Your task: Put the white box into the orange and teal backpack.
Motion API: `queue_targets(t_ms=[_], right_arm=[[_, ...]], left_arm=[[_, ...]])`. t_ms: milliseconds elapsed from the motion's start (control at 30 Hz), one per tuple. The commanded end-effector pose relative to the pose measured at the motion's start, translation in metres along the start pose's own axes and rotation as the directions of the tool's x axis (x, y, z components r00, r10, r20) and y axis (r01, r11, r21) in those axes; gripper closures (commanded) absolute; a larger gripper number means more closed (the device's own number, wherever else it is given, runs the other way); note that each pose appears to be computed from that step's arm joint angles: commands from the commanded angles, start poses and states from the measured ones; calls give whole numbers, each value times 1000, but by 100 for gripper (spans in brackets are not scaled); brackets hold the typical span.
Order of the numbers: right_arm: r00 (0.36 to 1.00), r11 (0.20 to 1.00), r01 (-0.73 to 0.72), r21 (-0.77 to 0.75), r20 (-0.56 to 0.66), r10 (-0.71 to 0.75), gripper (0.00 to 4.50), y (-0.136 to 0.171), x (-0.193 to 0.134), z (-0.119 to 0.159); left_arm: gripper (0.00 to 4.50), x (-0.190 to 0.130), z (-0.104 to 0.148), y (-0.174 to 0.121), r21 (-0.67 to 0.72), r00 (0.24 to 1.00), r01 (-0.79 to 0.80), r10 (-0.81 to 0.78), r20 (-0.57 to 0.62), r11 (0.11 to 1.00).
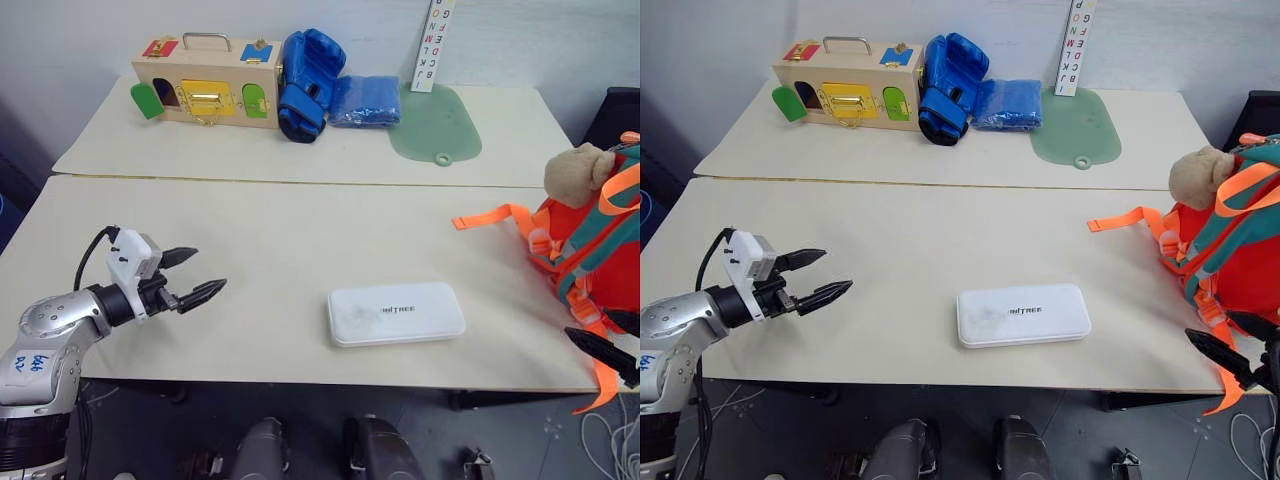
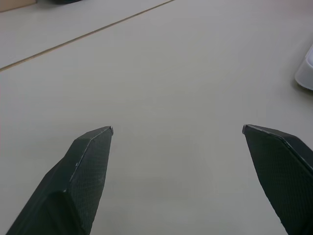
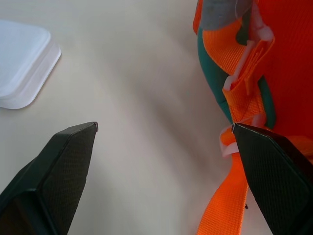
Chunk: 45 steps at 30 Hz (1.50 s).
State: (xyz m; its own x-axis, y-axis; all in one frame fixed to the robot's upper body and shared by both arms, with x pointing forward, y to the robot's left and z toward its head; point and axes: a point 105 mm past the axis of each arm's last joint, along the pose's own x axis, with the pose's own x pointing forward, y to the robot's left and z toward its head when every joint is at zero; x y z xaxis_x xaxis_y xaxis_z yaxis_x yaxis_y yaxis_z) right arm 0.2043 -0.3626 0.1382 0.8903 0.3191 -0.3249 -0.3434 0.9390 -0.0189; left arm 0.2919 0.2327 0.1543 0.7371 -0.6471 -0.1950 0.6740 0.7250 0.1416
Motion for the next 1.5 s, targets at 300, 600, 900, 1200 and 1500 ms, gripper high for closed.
queue_targets(t_ms=[300, 600, 900, 1200, 1500], right_arm=[[999, 999, 1, -47, 36, 0, 1, 0, -1, 12], [987, 982, -155, -104, 27, 159, 38, 26, 14, 27], [900, 865, -433, -252, -169, 402, 341, 60, 62, 22], [857, 800, -514, -310, -216, 468, 450, 72, 98, 24], [789, 730, -615, -299, -229, 571, 450, 113, 101, 13]], left_arm=[[4, -1, 11, -7, -5, 1000, 22, -22, 15, 1000], [42, 11, 19, -36, -28, 986, 164, -163, 22, 986], [322, 70, 12, -93, 46, 881, 472, -470, -53, 880], [449, 103, 0, -122, 33, 807, 585, -579, -113, 810], [449, 124, 6, -123, 37, 815, 577, -573, -86, 816]])
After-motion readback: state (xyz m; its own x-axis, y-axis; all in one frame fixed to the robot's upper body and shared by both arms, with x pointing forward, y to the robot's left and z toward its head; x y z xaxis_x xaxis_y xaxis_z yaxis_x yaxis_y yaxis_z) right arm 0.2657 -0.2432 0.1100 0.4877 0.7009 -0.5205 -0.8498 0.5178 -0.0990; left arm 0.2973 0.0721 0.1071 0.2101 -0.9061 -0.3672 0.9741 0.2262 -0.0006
